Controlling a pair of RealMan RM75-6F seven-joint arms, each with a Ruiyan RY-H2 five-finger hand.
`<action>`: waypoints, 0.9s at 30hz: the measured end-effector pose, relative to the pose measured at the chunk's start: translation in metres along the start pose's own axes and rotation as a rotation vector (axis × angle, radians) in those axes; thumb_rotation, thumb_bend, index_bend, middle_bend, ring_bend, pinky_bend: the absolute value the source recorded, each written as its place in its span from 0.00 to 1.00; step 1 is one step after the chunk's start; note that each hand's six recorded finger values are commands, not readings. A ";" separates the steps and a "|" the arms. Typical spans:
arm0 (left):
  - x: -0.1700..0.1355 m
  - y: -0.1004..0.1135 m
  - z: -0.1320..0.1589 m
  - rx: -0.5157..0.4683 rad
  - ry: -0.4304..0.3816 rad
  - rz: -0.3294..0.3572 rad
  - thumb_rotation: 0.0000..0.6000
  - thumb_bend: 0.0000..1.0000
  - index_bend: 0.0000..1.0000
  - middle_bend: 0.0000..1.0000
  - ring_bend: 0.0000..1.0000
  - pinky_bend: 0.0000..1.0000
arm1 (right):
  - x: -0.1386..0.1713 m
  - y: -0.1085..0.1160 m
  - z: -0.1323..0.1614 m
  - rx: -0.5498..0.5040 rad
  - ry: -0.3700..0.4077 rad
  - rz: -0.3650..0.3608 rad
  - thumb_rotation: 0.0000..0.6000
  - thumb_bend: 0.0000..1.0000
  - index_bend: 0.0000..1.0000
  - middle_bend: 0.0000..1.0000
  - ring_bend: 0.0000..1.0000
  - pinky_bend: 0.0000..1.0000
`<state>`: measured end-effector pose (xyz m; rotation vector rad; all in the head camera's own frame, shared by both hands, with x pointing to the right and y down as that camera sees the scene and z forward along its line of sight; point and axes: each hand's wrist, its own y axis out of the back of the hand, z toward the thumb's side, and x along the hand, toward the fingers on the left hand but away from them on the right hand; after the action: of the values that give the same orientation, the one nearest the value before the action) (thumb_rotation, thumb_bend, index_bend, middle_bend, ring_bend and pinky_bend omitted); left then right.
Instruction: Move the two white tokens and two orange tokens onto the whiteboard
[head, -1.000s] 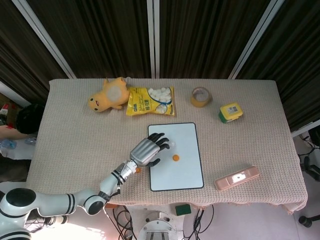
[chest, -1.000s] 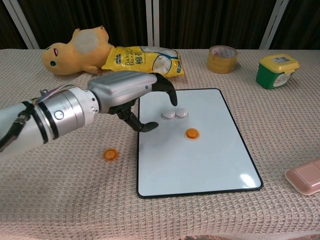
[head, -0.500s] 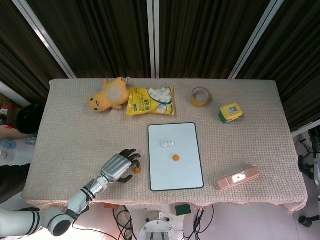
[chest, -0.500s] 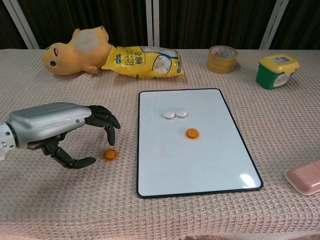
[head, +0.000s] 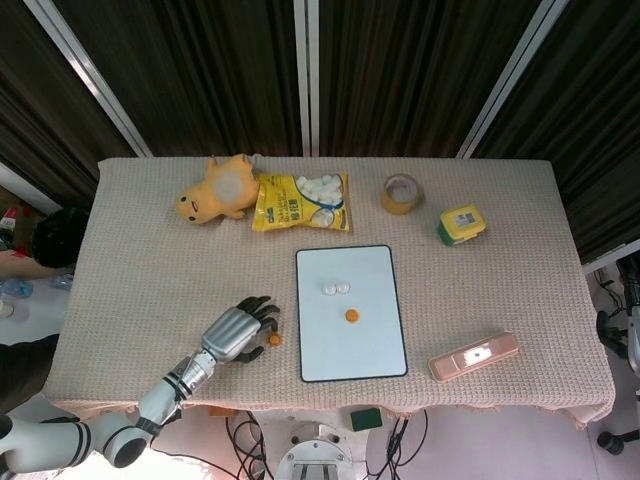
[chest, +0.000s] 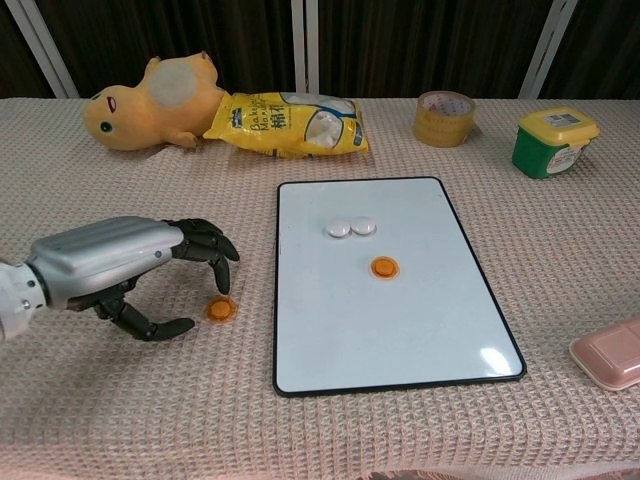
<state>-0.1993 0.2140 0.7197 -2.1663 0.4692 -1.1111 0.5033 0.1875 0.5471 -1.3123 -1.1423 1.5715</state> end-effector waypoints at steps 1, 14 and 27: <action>0.000 0.000 0.000 -0.003 0.001 0.001 1.00 0.32 0.36 0.17 0.05 0.14 | 0.000 0.000 0.000 0.000 0.000 0.000 1.00 0.48 0.00 0.00 0.00 0.00; 0.007 -0.005 0.004 -0.012 -0.019 0.000 1.00 0.31 0.38 0.17 0.05 0.14 | -0.001 -0.005 -0.001 0.002 -0.007 0.017 1.00 0.48 0.00 0.00 0.00 0.00; 0.013 -0.008 0.007 -0.004 -0.020 -0.003 1.00 0.32 0.40 0.17 0.05 0.14 | -0.002 -0.007 -0.005 -0.002 -0.014 0.020 1.00 0.48 0.00 0.00 0.00 0.00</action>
<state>-0.1859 0.2151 0.7304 -2.1806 0.4597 -1.0901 0.5084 0.1885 0.5542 -1.3196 -1.1429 1.5961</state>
